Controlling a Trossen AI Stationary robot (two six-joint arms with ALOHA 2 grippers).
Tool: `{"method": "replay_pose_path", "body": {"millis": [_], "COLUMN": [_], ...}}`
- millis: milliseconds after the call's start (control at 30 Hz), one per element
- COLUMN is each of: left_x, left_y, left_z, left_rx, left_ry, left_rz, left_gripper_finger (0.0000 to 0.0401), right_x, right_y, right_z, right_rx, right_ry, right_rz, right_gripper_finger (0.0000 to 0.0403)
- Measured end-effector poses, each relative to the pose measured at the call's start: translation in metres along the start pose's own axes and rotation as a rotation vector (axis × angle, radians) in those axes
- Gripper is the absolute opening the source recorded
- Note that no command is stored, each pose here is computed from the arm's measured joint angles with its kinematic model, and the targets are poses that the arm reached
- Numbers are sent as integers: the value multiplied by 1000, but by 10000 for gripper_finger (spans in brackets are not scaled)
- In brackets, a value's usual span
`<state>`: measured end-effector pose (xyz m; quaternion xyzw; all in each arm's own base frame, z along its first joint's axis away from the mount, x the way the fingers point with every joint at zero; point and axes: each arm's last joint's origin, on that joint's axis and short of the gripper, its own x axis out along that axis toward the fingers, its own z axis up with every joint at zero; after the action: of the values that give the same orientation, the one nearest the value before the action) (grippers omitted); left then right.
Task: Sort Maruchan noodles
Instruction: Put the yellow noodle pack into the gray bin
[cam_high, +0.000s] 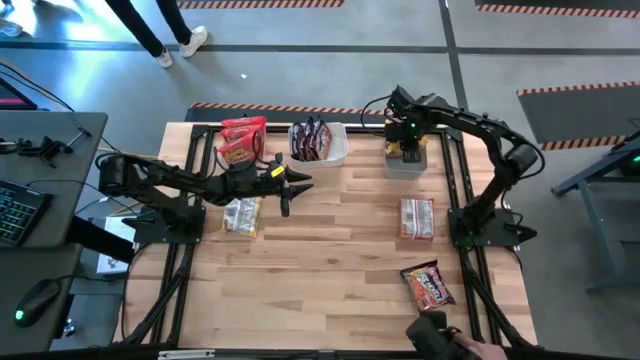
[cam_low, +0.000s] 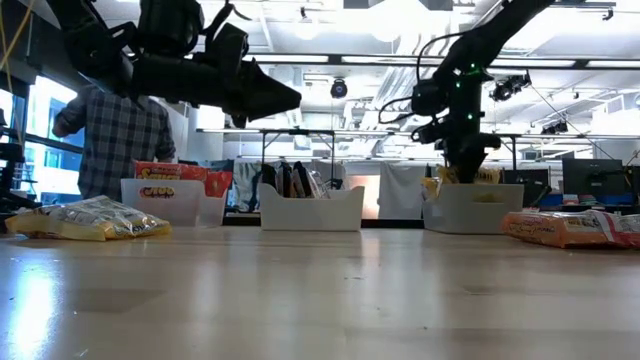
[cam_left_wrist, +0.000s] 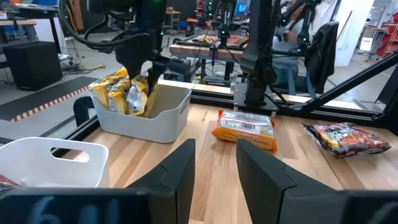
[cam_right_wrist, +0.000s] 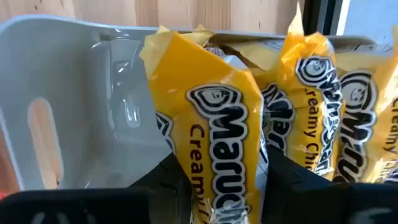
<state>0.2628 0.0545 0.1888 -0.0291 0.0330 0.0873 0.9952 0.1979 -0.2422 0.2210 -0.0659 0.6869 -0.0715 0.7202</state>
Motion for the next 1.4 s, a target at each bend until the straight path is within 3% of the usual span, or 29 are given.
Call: {"method": "replay_pose_path", "body": {"millis": [767, 1167, 1400], "left_x": [0, 0, 0], "left_y": [0, 0, 0], "left_z": [0, 0, 0], "left_rx": [1, -1, -1], "left_ry": [5, 5, 5], "left_rz": [2, 1, 1], "left_gripper_finger": [106, 105, 104], "right_x": [14, 13, 4], "right_y": [-3, -7, -4], "right_z": [5, 10, 10], "right_rx": [52, 155, 164], "right_ry": [52, 38, 44], "right_rz": [-28, -116, -144], "right_gripper_finger": [111, 237, 247]}}
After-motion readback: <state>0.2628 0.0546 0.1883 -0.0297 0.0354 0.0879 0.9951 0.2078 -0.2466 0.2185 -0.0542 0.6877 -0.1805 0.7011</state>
